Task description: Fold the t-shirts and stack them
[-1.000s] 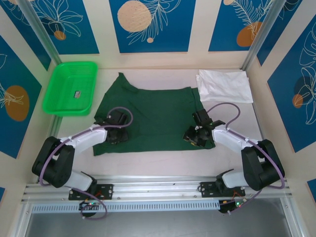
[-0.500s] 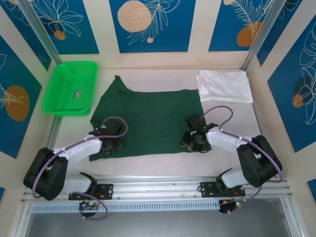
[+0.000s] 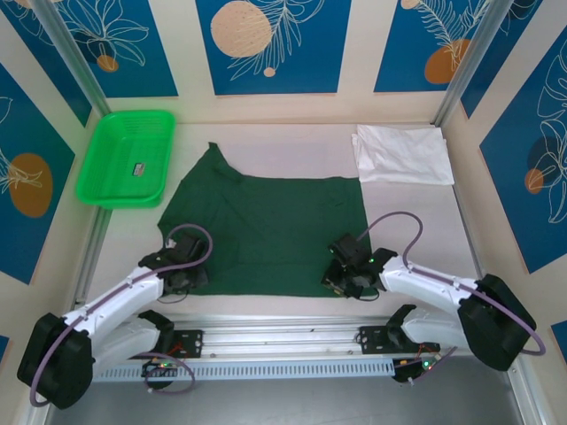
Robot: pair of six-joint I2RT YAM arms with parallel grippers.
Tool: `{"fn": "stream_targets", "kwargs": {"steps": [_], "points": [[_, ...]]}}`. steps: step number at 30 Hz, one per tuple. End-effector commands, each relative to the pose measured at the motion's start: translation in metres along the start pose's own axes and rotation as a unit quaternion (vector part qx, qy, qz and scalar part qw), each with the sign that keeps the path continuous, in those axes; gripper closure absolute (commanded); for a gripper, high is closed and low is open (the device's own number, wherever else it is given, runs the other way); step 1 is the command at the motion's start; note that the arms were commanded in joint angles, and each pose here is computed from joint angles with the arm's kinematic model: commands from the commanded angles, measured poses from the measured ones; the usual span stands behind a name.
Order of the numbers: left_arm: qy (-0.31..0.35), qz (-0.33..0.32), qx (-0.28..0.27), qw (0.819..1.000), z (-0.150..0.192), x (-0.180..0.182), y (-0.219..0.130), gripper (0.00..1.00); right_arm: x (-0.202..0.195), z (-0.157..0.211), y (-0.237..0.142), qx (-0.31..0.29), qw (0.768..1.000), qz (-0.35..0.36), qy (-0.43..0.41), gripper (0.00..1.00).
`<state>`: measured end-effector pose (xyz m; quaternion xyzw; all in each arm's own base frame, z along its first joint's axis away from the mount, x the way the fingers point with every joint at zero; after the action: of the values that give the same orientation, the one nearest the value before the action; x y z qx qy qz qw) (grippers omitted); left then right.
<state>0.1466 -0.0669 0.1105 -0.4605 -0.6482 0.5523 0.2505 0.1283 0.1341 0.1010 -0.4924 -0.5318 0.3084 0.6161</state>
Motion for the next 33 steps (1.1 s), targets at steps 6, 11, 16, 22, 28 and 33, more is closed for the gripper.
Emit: {"fn": "stream_targets", "kwargs": {"steps": [6, 11, 16, 22, 28, 33], "points": [[-0.016, 0.036, -0.006, 0.999, -0.005, -0.007, -0.029, 0.72, -0.016, 0.008, -0.033, -0.039, 0.999, 0.032, 0.016, 0.53], [-0.022, 0.095, -0.062, 0.993, -0.043, -0.046, -0.081, 0.50, 0.014, -0.023, -0.071, -0.114, 0.992, 0.002, -0.045, 0.43], [-0.041, 0.144, -0.106, 0.983, -0.109, -0.102, -0.120, 0.38, 0.039, -0.083, -0.104, -0.225, 0.968, -0.037, -0.103, 0.33], [-0.050, 0.179, -0.107, 0.977, -0.209, -0.167, -0.105, 0.28, 0.020, -0.177, -0.121, -0.305, 0.947, -0.047, -0.087, 0.16], [0.003, 0.161, -0.116, 0.980, -0.294, -0.211, -0.061, 0.26, -0.007, -0.259, -0.094, -0.263, 0.964, -0.045, -0.006, 0.34], [0.023, 0.130, -0.101, 0.986, -0.346, -0.225, 0.000, 0.27, -0.014, -0.306, -0.068, -0.252, 0.967, -0.014, 0.023, 0.36]]}}
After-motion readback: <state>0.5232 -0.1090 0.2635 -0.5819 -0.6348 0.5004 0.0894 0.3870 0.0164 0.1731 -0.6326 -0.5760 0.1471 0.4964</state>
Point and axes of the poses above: each hand's point on the last joint's axis, 136 mm out from that joint toward the fingers, its own y axis out along the fingers, its own x axis along the line the jaws close on, z = x × y, the point moved 9 cm from there along -y, back along the fingers, and after that the axes turned 11 degrees about -y, right-handed, at the moved point
